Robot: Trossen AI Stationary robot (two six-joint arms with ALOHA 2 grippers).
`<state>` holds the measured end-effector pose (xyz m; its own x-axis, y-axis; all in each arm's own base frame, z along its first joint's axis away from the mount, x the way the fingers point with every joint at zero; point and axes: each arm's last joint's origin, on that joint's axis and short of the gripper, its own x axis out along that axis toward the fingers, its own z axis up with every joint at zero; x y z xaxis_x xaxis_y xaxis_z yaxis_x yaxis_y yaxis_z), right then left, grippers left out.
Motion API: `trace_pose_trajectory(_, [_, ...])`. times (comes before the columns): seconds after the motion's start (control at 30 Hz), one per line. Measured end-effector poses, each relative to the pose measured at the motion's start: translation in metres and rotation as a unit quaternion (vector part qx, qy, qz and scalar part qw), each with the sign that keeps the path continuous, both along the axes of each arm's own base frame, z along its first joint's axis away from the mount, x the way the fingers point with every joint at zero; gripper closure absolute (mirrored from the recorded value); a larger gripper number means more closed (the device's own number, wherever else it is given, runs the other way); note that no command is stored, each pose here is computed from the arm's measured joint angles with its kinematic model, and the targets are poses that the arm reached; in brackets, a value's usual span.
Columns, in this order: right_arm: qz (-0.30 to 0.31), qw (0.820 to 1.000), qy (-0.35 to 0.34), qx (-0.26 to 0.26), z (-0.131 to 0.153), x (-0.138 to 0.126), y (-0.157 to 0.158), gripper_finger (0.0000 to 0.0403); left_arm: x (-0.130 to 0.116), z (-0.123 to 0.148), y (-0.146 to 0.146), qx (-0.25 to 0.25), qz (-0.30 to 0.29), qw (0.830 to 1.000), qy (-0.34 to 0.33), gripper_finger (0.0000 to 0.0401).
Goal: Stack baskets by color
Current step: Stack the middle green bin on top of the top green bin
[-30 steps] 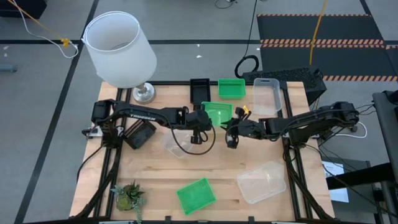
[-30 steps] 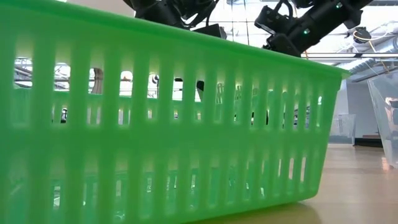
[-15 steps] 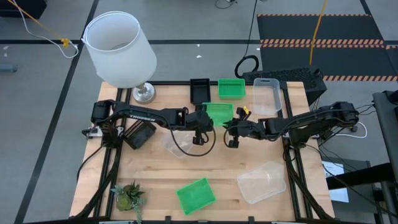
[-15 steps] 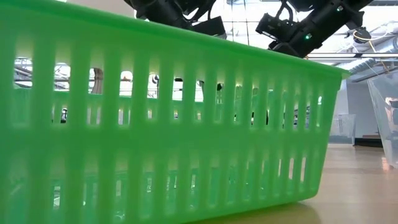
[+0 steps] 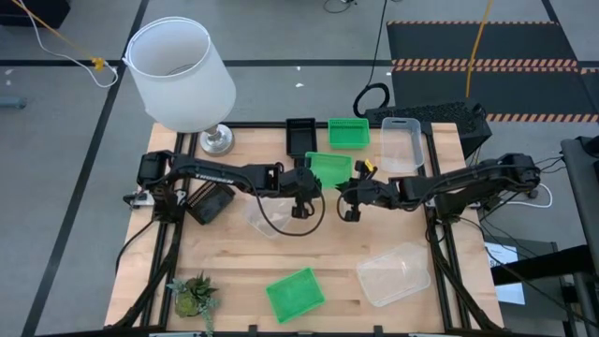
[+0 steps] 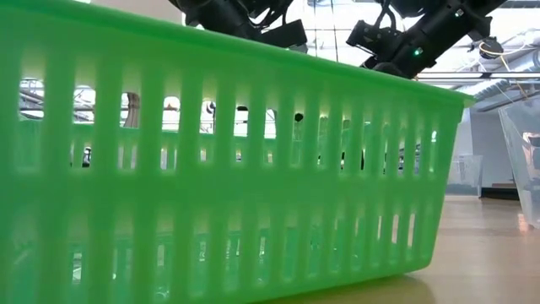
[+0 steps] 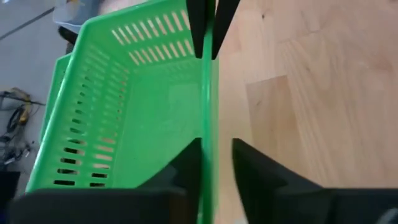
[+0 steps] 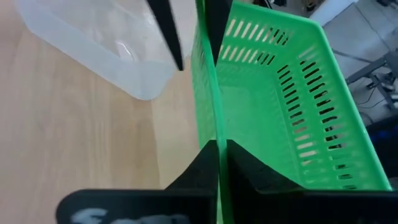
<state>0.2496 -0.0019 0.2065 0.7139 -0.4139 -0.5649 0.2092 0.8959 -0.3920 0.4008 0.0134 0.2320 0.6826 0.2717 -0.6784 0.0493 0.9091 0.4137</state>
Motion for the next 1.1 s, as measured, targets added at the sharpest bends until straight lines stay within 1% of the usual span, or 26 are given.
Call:
trace_pose_trajectory(0.17, [0.022, 1.0, 0.019, -0.006, -0.001, 0.0, -0.011, 0.0397, -0.005, 0.016, -0.006, 0.014, 0.027, 0.999, -0.029, 0.0215])
trace_pose_trajectory(0.23, [0.031, 0.999, 0.027, -0.012, -0.001, -0.001, -0.017, 0.0397, -0.009, 0.023, -0.008, 0.007, 0.031, 0.999, -0.032, 0.019])
trace_pose_trajectory(0.33, [0.049, 0.998, 0.038, -0.019, 0.0, -0.002, -0.028, 0.0397, -0.019, 0.036, -0.008, -0.014, 0.033, 0.998, -0.042, 0.0169])
trace_pose_trajectory(0.43, [0.063, 0.997, 0.04, -0.034, 0.004, -0.006, -0.041, 0.0397, -0.03, 0.046, -0.008, -0.022, 0.035, 0.998, -0.05, 0.0163])
trace_pose_trajectory(0.5, [0.07, 0.995, 0.044, -0.052, 0.007, -0.009, -0.05, 0.0397, -0.039, 0.045, -0.007, -0.024, 0.038, 0.998, -0.044, 0.0163])
trace_pose_trajectory(0.57, [0.068, 0.994, 0.047, -0.07, 0.012, -0.014, -0.059, 0.0397, -0.045, 0.047, -0.005, -0.028, 0.043, 0.997, -0.055, 0.0162])
trace_pose_trajectory(0.63, [0.072, 0.993, 0.043, -0.086, 0.017, -0.019, -0.069, 0.0397, -0.052, 0.043, -0.002, -0.029, 0.05, 0.997, -0.046, 0.0162])
trace_pose_trajectory(0.7, [0.076, 0.992, 0.045, -0.089, 0.021, -0.026, -0.079, 0.0397, -0.055, 0.043, 0.001, -0.029, 0.055, 0.996, -0.058, 0.0162])
trace_pose_trajectory(0.73, [0.08, 0.992, 0.044, -0.089, 0.022, -0.029, -0.084, 0.0397, -0.059, 0.038, 0.003, -0.028, 0.059, 0.997, -0.044, 0.0162])
trace_pose_trajectory(0.93, [0.074, 0.991, 0.032, -0.104, 0.03, -0.048, -0.115, 0.0397, -0.06, 0.031, 0.011, -0.029, 0.07, 0.996, -0.041, 0.0162])
trace_pose_trajectory(1.1, [0.081, 0.989, 0.036, -0.116, 0.032, -0.062, -0.135, 0.0397, -0.059, 0.029, 0.014, -0.046, 0.058, 0.996, -0.041, 0.0162])
